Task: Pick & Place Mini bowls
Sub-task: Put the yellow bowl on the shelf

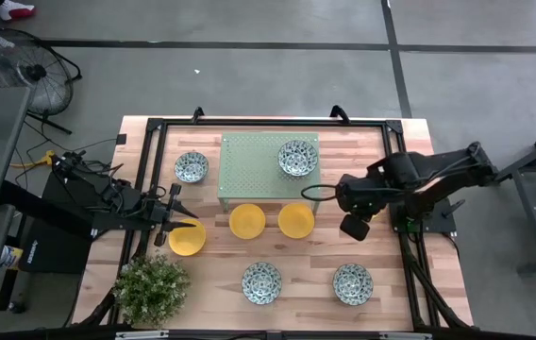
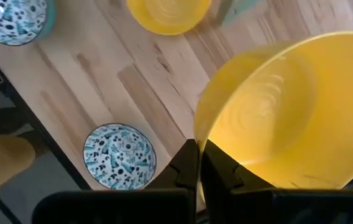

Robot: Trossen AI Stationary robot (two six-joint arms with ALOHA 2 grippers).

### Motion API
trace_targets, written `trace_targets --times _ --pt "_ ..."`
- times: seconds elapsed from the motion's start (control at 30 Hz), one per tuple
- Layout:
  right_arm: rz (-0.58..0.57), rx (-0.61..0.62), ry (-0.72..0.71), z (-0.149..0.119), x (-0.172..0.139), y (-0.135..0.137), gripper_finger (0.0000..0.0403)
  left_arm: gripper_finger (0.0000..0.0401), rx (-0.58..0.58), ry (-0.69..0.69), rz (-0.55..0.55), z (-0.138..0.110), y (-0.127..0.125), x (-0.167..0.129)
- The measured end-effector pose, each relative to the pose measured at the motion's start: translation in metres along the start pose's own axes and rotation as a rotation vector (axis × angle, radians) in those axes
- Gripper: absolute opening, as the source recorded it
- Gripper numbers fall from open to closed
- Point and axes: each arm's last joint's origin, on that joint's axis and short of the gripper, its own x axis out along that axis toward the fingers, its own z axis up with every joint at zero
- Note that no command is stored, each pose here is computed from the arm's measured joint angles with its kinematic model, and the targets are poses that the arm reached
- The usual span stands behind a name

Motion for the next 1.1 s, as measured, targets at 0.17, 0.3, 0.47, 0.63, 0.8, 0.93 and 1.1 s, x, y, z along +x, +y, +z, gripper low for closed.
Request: trace_targets --times 0.17,0.3,0.47,0.63,0.8,0.93,1.1 --pt "-0.004 -0.052 -0.042 0.003 -0.005 0.012 0.0000 0.0104 0.000 0.001 0.005 0.000 0.000 0.000" --pt "0.006 -0.086 -0.059 0.008 -0.009 0.021 0.0000 0.0104 0.000 0.001 0.005 0.000 0.000 0.000" --pt "0.020 -0.125 -0.097 0.011 -0.017 0.029 0.0000 0.0104 0.001 0.005 0.023 0.000 0.001 0.000" --pt "0.059 -0.211 -0.104 0.014 -0.024 0.034 0.0000 0.0104 -0.013 0.008 0.054 0.000 0.002 0.000" --pt "0.072 -0.390 -0.135 0.018 -0.027 0.039 0.0000 0.0104 -0.040 -0.029 0.148 0.004 0.005 0.000" --pt "0.091 -0.547 -0.188 0.023 -0.028 0.042 0.0000 0.0104 -0.062 -0.059 0.211 0.010 0.008 -0.001" --pt "0.073 -0.624 -0.271 0.036 -0.028 0.040 0.0000 0.0104 -0.072 -0.071 0.244 0.014 0.011 -0.004"
